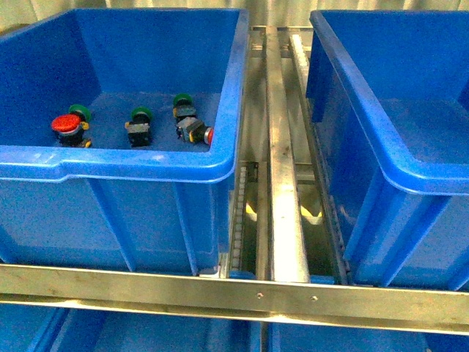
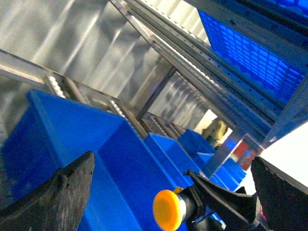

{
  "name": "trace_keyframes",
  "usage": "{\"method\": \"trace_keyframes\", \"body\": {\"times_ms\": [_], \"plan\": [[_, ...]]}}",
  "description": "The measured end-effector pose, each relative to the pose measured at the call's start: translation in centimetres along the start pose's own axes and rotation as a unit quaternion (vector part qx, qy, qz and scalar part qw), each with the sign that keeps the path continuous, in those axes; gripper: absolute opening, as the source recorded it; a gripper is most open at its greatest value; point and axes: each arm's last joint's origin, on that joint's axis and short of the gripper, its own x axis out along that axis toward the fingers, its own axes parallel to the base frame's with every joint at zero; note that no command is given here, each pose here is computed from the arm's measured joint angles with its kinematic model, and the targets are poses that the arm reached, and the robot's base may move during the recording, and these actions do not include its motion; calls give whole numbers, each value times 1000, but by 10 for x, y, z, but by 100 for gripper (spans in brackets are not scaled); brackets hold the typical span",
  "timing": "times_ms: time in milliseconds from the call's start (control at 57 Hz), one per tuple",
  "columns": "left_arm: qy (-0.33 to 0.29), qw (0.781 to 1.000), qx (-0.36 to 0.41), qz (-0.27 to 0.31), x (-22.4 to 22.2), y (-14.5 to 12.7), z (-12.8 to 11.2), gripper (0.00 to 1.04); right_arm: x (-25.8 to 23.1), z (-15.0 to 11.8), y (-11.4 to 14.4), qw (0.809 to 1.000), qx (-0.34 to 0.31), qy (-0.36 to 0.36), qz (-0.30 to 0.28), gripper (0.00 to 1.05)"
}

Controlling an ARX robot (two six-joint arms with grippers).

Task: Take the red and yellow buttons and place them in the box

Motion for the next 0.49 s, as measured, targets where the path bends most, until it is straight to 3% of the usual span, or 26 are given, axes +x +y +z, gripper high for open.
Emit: {"method": "trace_keyframes", "body": {"times_ms": [176, 351, 369, 421, 456, 491], "plan": [[-30, 997, 61, 39, -62, -15, 29, 97, 4, -2, 7, 996, -86, -3, -2, 26], [-35, 991, 105, 79, -138, -50, 36, 97, 3, -12, 10, 986, -167, -2, -13, 26], [-40, 989, 112, 93, -144, -55, 35, 96, 3, -12, 11, 985, -170, -2, -13, 26], [-64, 966, 139, 209, -153, -64, 35, 88, 2, -15, 12, 984, -179, -3, -14, 26], [-57, 926, 185, 323, -174, -72, 30, 79, 1, -18, 13, 983, -185, 0, -13, 26], [-38, 898, 210, 385, -190, -74, 20, 73, -1, -21, 14, 981, -194, 3, -15, 26]]}}
